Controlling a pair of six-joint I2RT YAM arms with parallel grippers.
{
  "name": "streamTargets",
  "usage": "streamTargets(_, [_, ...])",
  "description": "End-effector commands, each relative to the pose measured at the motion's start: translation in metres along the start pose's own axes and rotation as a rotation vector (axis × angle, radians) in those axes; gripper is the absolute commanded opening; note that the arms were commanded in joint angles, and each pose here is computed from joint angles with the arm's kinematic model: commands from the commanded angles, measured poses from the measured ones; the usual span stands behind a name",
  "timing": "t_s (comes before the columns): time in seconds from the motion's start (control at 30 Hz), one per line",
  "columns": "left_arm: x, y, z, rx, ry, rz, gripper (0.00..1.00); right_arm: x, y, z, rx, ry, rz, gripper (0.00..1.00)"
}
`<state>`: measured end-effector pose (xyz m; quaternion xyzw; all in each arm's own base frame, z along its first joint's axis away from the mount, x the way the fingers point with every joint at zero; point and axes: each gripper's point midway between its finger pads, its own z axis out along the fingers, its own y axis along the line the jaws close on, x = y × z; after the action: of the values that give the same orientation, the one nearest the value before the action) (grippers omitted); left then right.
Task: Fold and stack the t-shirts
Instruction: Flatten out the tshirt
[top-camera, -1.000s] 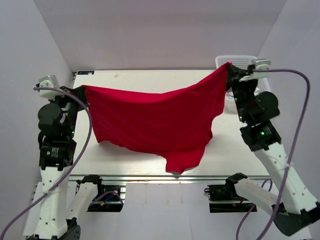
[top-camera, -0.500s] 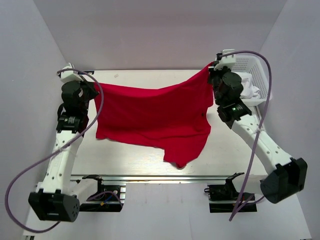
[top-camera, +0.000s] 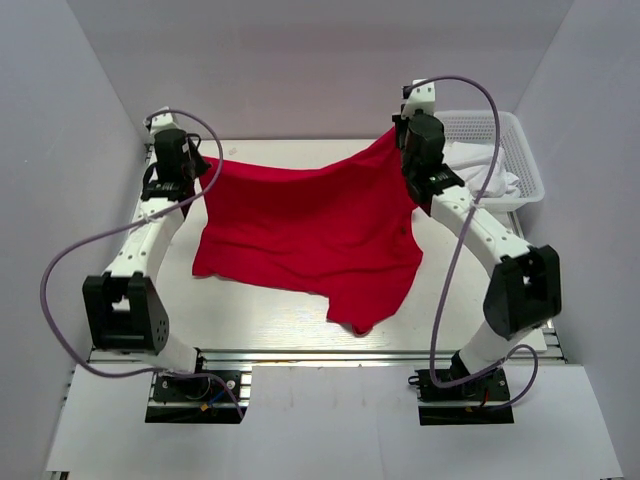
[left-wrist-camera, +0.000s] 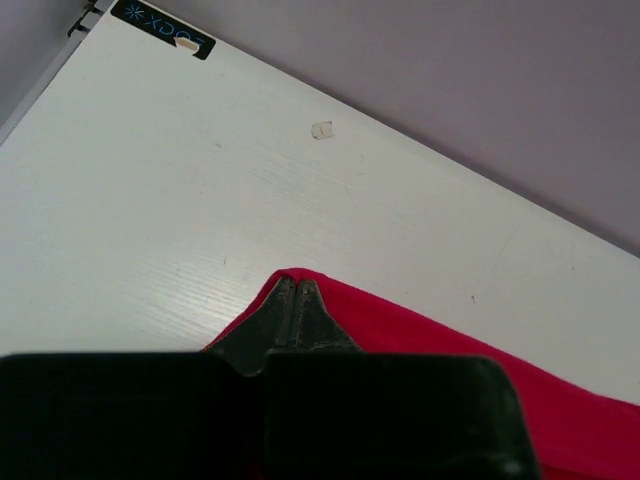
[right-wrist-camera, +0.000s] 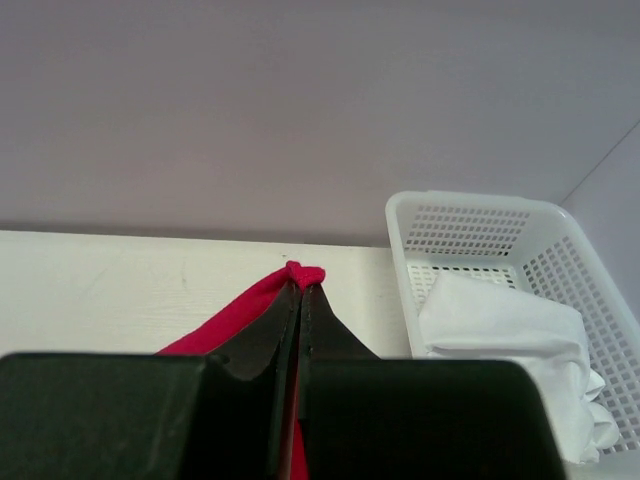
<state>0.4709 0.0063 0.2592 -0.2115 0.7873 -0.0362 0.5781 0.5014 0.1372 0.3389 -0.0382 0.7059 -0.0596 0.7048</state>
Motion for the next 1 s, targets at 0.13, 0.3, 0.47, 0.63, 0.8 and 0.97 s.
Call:
streamTargets(0.13, [-0.013,-0.007,0.067,0.021,-0.002,-0.009,0.00,-0.002,-0.008,0.047,0.080,-0.013,0.027,0.00])
streamTargets(0.3, [0.004,-0.004,0.122,0.009,0.046,-0.008,0.00,0.020,-0.002,0.081,0.083,0.029,0.021,0.00])
streamTargets(0.47, [0.028,-0.005,0.168,0.023,0.102,-0.018,0.00,0.041,0.008,0.119,0.055,0.043,0.039,0.00])
streamTargets(0.63, [0.045,0.008,0.208,-0.028,0.085,-0.065,0.01,0.104,0.028,0.156,-0.003,0.083,0.058,0.00])
streamTargets(0.8, [0.043,-0.008,0.259,0.033,0.025,-0.100,0.54,0.145,0.048,0.199,-0.042,-0.013,0.128,0.01])
streamTargets(0.97, [0.030,-0.018,0.275,0.064,-0.018,-0.115,0.99,0.134,0.054,0.224,-0.075,-0.085,0.129,0.71])
